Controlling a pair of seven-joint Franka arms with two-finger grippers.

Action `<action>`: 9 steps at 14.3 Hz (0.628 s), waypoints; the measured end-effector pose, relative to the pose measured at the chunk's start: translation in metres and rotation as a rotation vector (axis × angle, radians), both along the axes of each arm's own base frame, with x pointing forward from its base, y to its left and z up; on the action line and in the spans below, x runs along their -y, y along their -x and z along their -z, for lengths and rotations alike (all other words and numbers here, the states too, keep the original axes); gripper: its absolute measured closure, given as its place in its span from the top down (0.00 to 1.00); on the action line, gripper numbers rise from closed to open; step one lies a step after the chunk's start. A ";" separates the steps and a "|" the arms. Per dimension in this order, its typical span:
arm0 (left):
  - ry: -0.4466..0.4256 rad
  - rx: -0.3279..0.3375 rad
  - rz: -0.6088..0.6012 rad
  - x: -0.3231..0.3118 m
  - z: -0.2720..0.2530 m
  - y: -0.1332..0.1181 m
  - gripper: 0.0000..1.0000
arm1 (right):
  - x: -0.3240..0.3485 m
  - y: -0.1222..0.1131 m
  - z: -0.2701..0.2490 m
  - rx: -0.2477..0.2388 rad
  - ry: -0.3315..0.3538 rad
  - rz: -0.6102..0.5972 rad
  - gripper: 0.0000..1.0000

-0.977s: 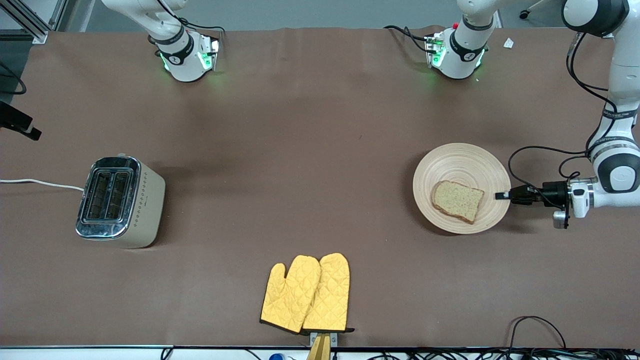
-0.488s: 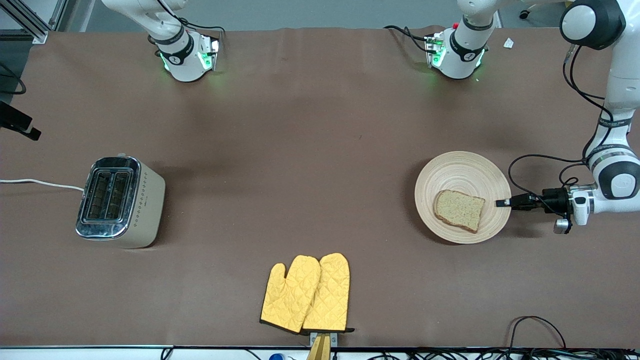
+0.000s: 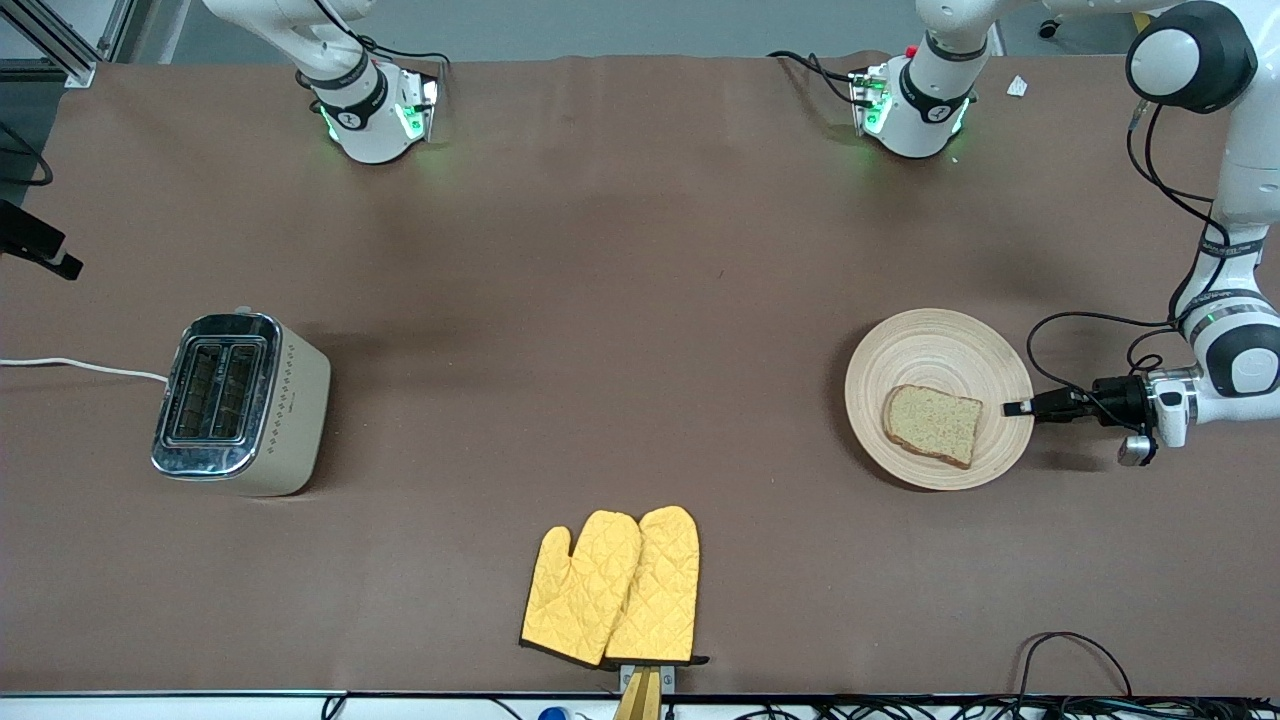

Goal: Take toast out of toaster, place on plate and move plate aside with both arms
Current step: 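Open the left gripper, release the plate rim and lift away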

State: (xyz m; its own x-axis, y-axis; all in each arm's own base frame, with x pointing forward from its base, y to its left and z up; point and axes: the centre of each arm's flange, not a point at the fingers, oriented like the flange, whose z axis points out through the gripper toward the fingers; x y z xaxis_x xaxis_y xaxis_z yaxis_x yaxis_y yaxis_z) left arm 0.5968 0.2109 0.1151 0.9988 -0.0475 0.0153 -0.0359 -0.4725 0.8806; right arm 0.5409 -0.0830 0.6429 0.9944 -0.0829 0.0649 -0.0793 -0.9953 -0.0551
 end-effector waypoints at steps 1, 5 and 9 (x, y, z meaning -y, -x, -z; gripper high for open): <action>0.002 0.009 0.003 0.000 0.001 0.000 0.09 | -0.006 0.000 -0.001 -0.004 0.000 -0.012 1.00; 0.004 0.024 -0.002 -0.001 -0.003 -0.004 0.47 | -0.007 0.002 -0.001 -0.020 -0.002 -0.014 1.00; -0.057 0.017 0.017 -0.011 -0.014 -0.010 0.88 | 0.000 0.003 -0.012 0.003 0.001 -0.001 1.00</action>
